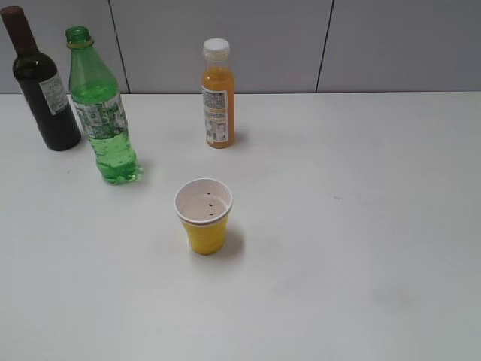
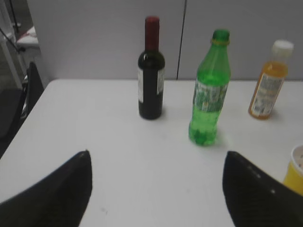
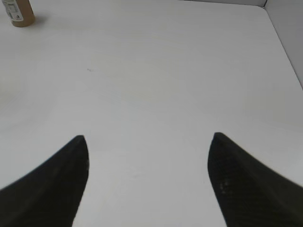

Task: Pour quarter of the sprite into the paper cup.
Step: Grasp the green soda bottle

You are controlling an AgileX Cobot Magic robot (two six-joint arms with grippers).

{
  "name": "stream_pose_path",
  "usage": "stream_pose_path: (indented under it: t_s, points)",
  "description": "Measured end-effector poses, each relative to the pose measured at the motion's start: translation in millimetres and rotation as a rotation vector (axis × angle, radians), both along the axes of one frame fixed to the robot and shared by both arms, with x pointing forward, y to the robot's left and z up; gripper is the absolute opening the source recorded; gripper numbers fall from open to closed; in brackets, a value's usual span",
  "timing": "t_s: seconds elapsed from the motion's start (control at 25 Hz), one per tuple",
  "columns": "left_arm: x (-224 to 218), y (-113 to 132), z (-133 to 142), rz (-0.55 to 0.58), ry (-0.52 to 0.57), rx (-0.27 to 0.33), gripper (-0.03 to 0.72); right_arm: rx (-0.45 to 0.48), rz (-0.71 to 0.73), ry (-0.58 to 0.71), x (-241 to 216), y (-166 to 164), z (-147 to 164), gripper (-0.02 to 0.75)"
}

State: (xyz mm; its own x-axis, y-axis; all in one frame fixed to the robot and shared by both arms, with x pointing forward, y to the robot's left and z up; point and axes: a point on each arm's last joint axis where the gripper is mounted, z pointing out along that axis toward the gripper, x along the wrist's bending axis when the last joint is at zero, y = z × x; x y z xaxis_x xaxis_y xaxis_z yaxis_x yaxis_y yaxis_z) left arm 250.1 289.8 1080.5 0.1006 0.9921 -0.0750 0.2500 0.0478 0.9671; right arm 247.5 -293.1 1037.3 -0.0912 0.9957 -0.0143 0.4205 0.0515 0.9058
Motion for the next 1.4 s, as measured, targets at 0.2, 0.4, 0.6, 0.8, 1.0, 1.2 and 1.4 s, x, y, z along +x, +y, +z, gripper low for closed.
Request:
stream_pose_path:
  t_s: [0.2, 0.4, 0.6, 0.8, 1.0, 1.2, 1.4]
  points:
    - [24, 2, 18, 0.017, -0.124, -0.003, 0.638, 0.000, 0.000, 0.000, 0, 0, 0, 0.591]
    - [55, 4, 28, 0.044, -0.168, -0.045, 0.624, 0.000, 0.000, 0.000, 0, 0, 0, 0.591]
    - [90, 6, 22, 0.068, -0.151, -0.045, 0.616, 0.000, 0.000, 0.000, 0, 0, 0, 0.591]
    - [123, 0, 4, 0.032, -0.131, -0.036, 0.608, 0.000, 0.000, 0.000, 0, 0, 0, 0.591]
    - [149, -13, -25, -0.028, -0.117, 0.025, 0.606, 0.000, 0.000, 0.000, 0, 0, 0, 0.591]
    - [171, -27, -44, -0.082, -0.101, 0.071, 0.599, 0.000, 0.000, 0.000, 0, 0, 0, 0.591]
    - [193, -35, -63, -0.084, -0.092, 0.076, 0.594, 0.000, 0.000, 0.000, 0, 0, 0, 0.591]
